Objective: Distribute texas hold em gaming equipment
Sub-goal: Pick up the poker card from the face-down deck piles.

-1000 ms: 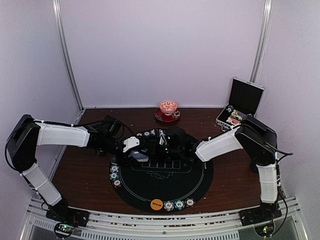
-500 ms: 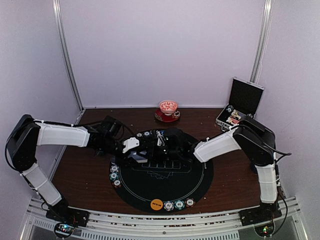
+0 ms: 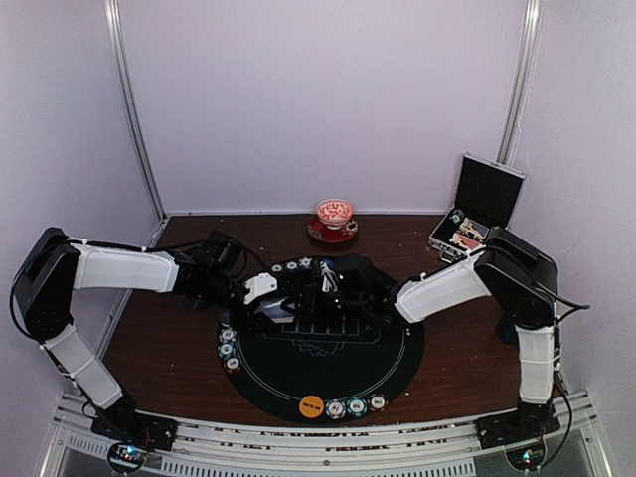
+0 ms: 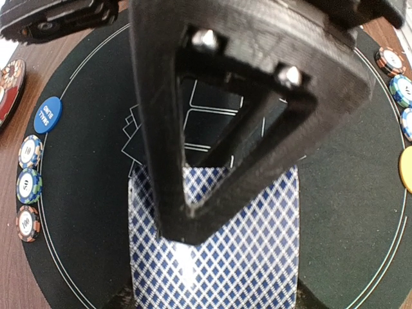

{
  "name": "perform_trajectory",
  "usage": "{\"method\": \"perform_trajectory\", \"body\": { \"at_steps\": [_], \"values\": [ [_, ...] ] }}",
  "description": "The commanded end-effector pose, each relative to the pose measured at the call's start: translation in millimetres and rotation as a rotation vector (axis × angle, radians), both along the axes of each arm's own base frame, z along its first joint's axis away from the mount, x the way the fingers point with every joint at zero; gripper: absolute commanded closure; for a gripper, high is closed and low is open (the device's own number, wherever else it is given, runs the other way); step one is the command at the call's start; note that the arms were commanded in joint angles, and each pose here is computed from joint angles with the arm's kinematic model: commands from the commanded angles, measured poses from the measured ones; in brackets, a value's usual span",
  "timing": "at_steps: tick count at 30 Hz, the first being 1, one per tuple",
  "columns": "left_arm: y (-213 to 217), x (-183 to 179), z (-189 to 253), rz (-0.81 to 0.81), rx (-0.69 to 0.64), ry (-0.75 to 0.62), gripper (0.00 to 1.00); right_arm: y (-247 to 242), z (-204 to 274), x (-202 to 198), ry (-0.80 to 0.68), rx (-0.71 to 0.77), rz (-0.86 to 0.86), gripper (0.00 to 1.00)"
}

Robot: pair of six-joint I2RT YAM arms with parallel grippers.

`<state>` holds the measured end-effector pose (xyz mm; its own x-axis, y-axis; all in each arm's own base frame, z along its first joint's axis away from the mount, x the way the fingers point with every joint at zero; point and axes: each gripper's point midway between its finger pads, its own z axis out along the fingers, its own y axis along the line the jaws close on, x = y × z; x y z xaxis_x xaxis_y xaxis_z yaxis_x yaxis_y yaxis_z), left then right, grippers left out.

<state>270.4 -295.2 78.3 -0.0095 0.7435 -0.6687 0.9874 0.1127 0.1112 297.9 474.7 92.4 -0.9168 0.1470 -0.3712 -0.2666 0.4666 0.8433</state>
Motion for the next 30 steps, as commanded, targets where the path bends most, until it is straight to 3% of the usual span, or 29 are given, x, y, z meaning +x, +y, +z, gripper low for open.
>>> {"method": "perform_trajectory", "body": {
  "at_steps": [1, 25, 30],
  "values": [
    [-10, 5, 20, -0.024, -0.062, -0.057, 0.51, -22, -9, 11, -0.006, -0.075, -0.065, 0.63],
    [-9, 7, 14, -0.018, -0.046, -0.053, 0.51, -27, 11, 9, -0.027, -0.049, -0.044, 1.00],
    [-9, 7, 13, -0.016, -0.042, -0.052, 0.51, -35, 20, 11, -0.039, -0.035, -0.065, 1.00]
  ]
}}
